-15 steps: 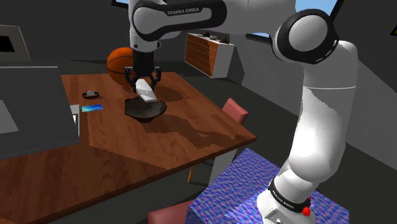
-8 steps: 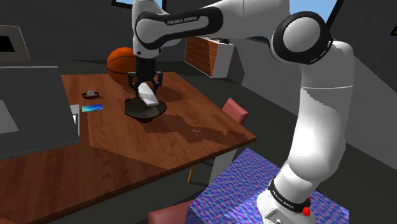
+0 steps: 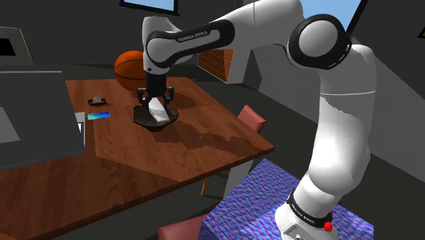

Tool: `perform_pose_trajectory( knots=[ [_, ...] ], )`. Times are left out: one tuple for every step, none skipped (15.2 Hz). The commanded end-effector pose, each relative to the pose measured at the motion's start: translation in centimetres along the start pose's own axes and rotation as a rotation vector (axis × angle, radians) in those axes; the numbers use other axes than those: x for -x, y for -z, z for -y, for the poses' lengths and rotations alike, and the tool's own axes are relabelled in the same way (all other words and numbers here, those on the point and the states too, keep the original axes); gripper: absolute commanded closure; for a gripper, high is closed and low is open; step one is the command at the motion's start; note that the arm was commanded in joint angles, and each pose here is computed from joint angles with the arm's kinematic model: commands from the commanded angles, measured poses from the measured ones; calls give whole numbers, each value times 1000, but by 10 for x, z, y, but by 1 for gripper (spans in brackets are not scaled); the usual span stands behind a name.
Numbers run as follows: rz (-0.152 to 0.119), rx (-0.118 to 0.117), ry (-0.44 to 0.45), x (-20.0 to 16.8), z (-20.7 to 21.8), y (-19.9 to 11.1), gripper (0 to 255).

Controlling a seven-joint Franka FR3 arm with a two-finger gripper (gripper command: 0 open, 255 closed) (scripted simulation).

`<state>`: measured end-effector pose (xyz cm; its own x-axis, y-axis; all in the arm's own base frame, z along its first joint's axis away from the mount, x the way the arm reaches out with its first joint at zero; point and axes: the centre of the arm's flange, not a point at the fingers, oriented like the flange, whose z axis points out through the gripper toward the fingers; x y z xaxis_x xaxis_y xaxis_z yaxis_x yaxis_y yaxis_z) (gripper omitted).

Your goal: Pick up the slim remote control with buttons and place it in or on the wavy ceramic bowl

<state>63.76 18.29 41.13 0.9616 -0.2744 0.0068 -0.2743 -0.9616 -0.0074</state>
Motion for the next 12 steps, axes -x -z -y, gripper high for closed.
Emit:
perform_pose_trajectory(
  knots=[
    [-1, 0, 0, 0, 1, -3, 255],
    [-1, 0, 0, 0, 1, -3, 255],
    [-1, 0, 0, 0, 1, -3, 255],
    [-1, 0, 0, 0, 1, -3, 255],
    [-1, 0, 0, 0, 1, -3, 255],
    [-1, 0, 0, 0, 1, -3, 255],
    [-1, 0, 0, 0, 1, -3, 255],
    [-1, 0, 0, 0, 1, -3, 0],
    [-1, 0, 0, 0, 1, -3, 0],
    [-1, 0, 0, 0, 1, -3, 0],
    [-1, 0, 0, 0, 1, -3, 0],
    [-1, 0, 0, 0, 1, -3, 0]
  ],
)
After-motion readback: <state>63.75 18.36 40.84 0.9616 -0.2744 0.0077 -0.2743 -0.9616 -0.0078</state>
